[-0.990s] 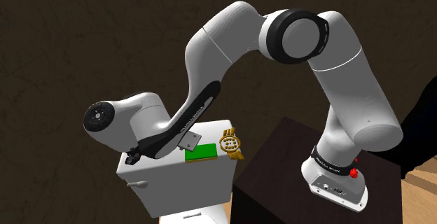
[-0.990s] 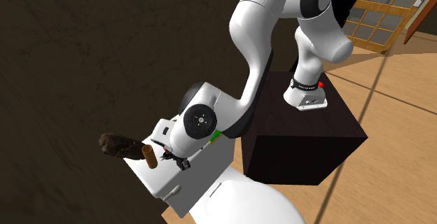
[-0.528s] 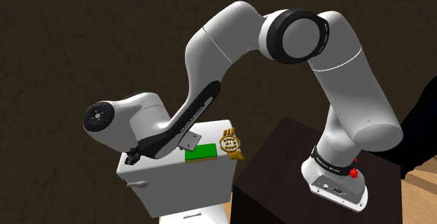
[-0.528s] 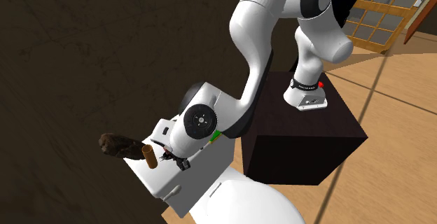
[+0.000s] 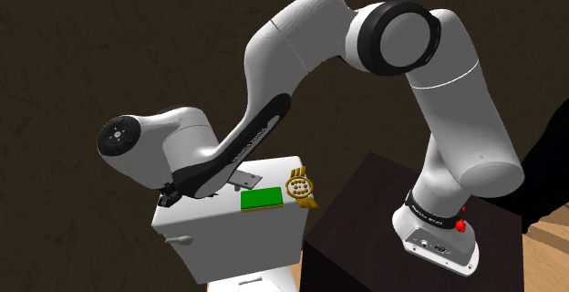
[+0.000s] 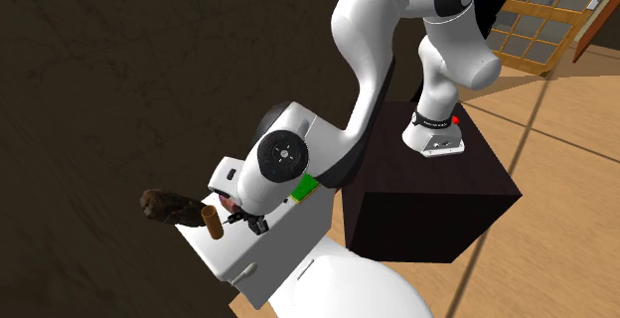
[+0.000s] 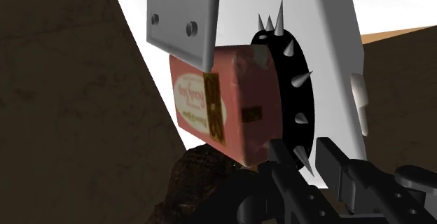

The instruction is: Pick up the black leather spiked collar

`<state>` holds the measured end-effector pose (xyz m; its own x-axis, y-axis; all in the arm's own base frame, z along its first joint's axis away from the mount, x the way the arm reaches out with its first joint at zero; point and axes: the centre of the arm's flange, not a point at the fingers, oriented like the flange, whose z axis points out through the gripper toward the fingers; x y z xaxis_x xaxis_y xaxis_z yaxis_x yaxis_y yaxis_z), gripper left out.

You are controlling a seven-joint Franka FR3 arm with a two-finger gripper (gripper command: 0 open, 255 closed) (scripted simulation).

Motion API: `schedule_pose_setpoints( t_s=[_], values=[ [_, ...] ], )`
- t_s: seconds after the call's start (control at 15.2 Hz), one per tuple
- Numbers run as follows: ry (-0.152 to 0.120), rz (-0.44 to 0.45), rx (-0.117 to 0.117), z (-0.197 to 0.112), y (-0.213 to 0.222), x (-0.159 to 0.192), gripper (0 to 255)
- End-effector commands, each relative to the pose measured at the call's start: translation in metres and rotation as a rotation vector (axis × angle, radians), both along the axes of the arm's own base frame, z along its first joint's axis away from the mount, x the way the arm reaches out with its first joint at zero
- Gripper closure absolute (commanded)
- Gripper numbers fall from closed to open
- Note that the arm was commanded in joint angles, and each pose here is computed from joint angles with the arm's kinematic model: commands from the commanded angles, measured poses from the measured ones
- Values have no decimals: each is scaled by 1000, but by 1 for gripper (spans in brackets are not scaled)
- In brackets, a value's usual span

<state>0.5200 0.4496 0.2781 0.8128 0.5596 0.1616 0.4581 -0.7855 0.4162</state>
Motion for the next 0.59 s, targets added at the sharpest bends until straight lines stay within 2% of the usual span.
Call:
schedule_pose_setpoints(
  t_s=[0.0,0.4,0.53],
  values=[
    [-1,0,0,12,-1,1,255],
    [-1,0,0,43,-1,1,255],
    [-1,0,0,44,-1,1,255]
  ],
)
